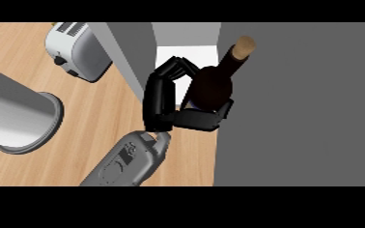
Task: Pick up the wine, place it into the cabinet and close the cabinet
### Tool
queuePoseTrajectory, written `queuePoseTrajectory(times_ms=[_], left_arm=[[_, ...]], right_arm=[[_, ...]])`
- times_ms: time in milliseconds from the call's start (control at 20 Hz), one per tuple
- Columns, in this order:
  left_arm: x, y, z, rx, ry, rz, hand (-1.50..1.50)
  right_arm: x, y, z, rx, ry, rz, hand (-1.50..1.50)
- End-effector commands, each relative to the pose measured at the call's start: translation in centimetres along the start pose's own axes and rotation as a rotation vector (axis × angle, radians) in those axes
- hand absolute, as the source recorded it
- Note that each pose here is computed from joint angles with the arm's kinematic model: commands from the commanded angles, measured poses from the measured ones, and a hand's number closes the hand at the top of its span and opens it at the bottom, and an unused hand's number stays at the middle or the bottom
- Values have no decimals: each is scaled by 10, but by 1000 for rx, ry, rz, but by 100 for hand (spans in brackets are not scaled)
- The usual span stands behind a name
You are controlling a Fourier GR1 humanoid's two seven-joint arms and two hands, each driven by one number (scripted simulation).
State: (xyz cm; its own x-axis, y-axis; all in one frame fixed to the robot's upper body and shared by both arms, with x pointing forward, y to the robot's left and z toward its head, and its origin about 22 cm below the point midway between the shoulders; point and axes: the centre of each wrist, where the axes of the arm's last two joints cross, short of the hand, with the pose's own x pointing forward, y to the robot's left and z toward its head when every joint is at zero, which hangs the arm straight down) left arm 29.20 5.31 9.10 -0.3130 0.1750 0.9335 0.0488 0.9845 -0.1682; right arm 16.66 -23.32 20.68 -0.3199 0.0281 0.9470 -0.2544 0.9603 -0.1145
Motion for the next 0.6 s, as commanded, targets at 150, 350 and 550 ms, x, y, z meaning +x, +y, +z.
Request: queuePoseTrajectory(times_ms=[150, 350, 550], left_arm=[[-43, 0, 18, -6, -24, -106, 150], [-52, 5, 21, 8, -25, -142, 150], [-51, 24, -4, 34, -37, -164, 150]], right_arm=[[11, 3, 15, 32, -62, -39, -150], [8, 5, 19, 30, -82, -48, -150], [4, -1, 22, 17, -78, -50, -150]])
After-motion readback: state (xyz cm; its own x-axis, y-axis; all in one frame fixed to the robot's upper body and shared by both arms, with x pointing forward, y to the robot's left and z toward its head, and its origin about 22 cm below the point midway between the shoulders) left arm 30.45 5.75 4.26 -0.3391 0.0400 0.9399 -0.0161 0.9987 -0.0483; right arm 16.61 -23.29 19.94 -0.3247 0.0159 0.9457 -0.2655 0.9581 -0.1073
